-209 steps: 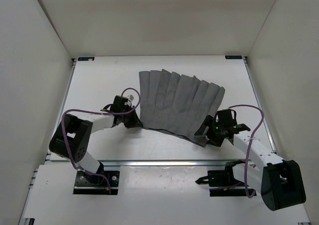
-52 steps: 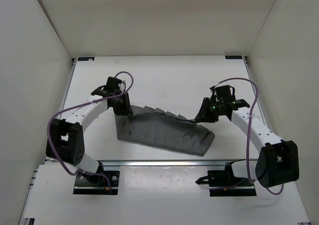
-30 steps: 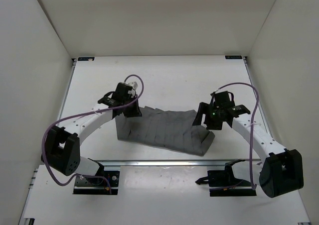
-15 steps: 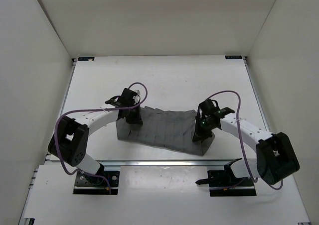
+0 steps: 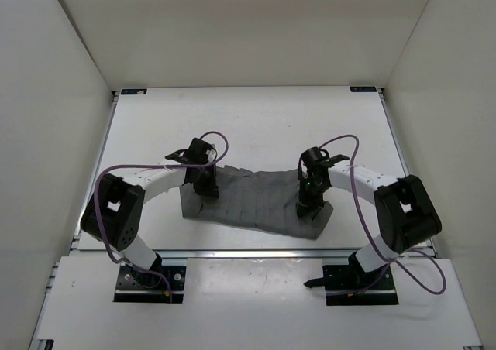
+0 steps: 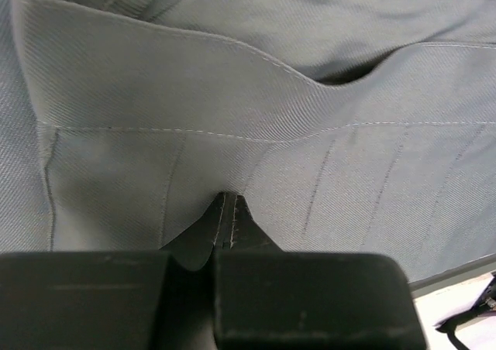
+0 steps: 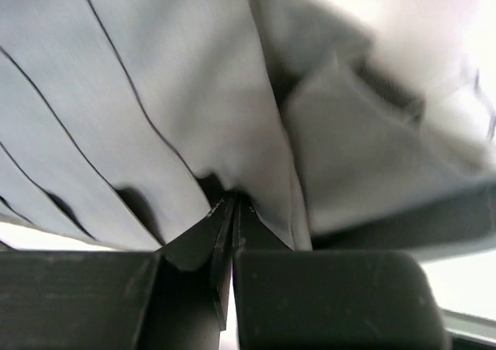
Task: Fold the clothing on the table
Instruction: Fold the skirt
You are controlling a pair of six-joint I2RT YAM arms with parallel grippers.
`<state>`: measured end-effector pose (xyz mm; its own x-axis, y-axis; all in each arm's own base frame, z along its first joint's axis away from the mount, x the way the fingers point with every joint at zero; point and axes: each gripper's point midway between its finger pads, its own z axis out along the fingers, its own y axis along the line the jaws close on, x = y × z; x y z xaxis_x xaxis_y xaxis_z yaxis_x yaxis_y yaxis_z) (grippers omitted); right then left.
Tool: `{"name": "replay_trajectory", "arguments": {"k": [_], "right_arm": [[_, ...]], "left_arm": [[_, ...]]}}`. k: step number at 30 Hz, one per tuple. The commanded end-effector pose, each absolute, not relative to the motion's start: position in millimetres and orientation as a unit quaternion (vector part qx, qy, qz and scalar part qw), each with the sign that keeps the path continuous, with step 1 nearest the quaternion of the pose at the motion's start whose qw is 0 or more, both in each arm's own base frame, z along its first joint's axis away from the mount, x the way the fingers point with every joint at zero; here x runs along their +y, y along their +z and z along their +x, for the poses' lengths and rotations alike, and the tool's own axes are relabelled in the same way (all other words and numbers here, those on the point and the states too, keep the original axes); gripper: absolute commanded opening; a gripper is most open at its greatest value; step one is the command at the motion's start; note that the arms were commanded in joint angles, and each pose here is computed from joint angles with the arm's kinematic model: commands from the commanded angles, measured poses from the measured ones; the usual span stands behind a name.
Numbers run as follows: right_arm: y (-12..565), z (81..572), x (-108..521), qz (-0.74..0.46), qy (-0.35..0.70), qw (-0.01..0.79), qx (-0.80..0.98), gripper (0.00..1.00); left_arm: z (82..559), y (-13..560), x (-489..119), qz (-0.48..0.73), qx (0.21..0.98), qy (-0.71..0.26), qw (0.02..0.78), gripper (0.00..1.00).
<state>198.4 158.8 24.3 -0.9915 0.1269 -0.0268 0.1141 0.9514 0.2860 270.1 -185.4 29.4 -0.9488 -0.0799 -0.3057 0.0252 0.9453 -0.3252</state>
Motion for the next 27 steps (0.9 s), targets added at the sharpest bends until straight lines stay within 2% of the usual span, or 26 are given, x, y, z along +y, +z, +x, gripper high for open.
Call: {"name": "replay_trajectory", "arguments": {"k": [1,6,9,17,23,24,26,27], "right_arm": [[26.5,227.4,160.6,0.062,0.134,0.039,0.988,0.00],[27.2,260.5,159.2,0.085,0.134,0.065,0.985,0.00],[16.0,279.3,149.9,0.095,0.120,0.055,0.987,0.00],[18.9,365.4,141.4,0.100,0.115,0.091,0.984,0.00],[42.4,385.0,142.2,0.085,0.148,0.128,0.977,0.01],[49.5,383.6,143.7,0.084,0.163,0.133,0.974,0.09],[73.6,390.4,142.0,0.087,0.189,0.172,0.963,0.30],[74.5,389.4,138.7,0.088,0.196,0.177,0.960,0.33]], "left_arm": [[277.2,37.2,-187.2,-0.010,0.972,-0.171,0.162,0.00],[288.2,39.2,-192.0,-0.011,0.969,-0.182,0.167,0.00],[296.1,31.0,-191.9,-0.015,0.972,-0.179,0.152,0.00],[329.2,32.7,-193.4,-0.017,0.969,-0.183,0.163,0.00],[354.2,33.7,-189.9,-0.013,0.970,-0.173,0.169,0.00],[362.5,41.8,-193.2,-0.008,0.967,-0.179,0.182,0.00],[368.2,48.7,-199.0,-0.002,0.964,-0.185,0.190,0.00],[370.2,53.6,-202.1,-0.001,0.962,-0.189,0.195,0.00]]}}
